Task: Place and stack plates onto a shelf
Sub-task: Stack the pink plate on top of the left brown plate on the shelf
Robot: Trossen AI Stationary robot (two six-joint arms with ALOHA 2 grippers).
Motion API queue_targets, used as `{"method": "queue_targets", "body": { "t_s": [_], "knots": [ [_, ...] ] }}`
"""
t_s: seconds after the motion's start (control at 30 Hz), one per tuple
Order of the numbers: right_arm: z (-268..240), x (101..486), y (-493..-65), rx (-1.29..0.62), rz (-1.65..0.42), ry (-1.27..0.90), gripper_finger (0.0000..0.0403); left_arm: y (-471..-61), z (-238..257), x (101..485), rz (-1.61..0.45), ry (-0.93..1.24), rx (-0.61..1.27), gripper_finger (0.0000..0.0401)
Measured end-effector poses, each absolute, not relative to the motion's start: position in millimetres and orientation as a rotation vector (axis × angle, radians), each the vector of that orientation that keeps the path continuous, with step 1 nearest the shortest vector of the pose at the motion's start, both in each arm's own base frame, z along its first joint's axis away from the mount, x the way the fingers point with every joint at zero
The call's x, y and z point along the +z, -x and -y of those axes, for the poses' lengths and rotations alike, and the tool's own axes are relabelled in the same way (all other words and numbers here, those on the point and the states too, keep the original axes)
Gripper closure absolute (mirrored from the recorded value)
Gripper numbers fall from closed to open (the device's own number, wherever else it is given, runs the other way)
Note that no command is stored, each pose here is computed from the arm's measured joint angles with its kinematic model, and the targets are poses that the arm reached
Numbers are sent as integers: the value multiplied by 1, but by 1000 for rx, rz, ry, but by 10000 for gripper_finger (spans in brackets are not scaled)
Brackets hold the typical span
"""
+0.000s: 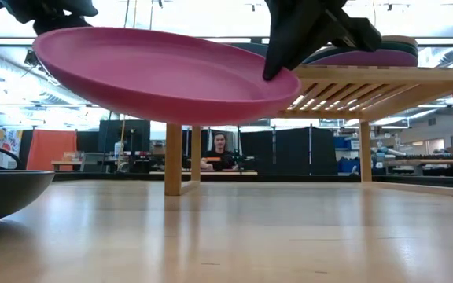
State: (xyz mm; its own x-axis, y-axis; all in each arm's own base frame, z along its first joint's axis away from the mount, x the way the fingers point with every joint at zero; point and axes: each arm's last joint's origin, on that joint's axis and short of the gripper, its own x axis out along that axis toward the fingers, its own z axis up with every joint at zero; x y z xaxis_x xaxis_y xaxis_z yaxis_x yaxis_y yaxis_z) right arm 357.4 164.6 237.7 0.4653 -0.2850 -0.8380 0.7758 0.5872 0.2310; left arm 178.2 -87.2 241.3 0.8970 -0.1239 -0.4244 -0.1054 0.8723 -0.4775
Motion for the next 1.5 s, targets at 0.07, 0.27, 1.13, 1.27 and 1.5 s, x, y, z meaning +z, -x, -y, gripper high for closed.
{"method": "queue_targets", "body": {
  "t_s": [0.07, 0.27, 1.13, 1.27, 1.5],
  "knots": [
    [-162, 238, -359, -718, -847, -669, 385, -179, 89, 239, -479, 534, -6, 259],
    [-156, 238, -362, -730, -835, -684, 385, -182, 93, 232, -510, 557, 11, 259],
    [-153, 241, -372, -695, -779, -754, 380, -189, 96, 223, -552, 623, 58, 287],
    [-153, 242, -372, -684, -786, -764, 376, -188, 95, 221, -564, 637, 79, 316],
    [-156, 243, -373, -617, -828, -771, 366, -188, 94, 220, -566, 636, 96, 346]
  ]
}}
